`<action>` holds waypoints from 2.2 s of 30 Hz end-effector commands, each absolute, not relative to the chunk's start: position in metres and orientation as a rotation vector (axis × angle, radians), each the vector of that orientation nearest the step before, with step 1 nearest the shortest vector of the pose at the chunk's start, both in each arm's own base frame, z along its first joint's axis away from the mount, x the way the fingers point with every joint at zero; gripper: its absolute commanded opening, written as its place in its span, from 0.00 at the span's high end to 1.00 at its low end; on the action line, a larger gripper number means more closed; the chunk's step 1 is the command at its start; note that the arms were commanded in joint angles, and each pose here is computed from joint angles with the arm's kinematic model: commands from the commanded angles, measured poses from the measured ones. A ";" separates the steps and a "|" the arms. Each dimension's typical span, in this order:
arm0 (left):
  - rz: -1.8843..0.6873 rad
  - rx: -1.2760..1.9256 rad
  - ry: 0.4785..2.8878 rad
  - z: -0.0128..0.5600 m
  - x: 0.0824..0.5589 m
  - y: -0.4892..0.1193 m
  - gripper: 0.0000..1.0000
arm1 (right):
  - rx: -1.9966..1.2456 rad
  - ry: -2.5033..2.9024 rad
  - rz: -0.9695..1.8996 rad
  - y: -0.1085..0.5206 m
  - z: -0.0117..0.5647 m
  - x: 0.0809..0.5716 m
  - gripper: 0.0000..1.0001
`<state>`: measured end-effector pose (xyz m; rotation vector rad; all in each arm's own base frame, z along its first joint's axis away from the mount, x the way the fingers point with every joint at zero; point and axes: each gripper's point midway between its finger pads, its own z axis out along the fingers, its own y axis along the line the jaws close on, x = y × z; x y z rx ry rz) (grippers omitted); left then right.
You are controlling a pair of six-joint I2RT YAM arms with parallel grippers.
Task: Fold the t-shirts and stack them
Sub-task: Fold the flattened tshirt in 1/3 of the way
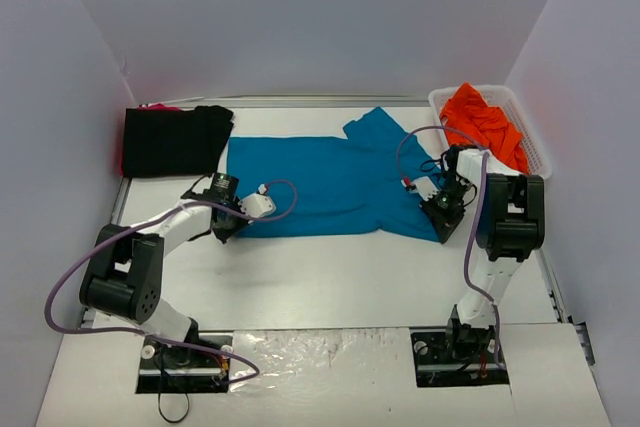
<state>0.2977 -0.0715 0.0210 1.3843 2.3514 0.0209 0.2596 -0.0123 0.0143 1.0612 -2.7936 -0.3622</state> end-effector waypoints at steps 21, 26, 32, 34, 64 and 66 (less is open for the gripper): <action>0.060 1.505 2.333 0.056 0.231 -0.046 0.98 | 1.101 -2.727 -0.265 -0.028 0.057 0.189 1.00; 0.061 1.517 2.349 0.058 0.209 -0.036 0.98 | 1.125 -2.735 -0.240 -0.032 0.071 0.170 1.00; 0.073 1.518 2.343 0.068 0.193 -0.024 0.98 | 1.114 -2.715 -0.236 -0.039 0.076 0.150 1.00; 0.056 1.527 2.351 0.070 0.187 -0.023 0.98 | 1.110 -2.724 -0.242 -0.038 0.078 0.147 1.00; -0.569 1.028 2.234 0.177 0.364 -0.085 0.51 | 1.207 -3.038 -0.620 0.021 0.124 0.371 0.56; -0.625 0.941 2.287 0.170 0.383 -0.077 0.51 | 1.202 -3.003 -0.614 0.030 0.104 0.389 0.56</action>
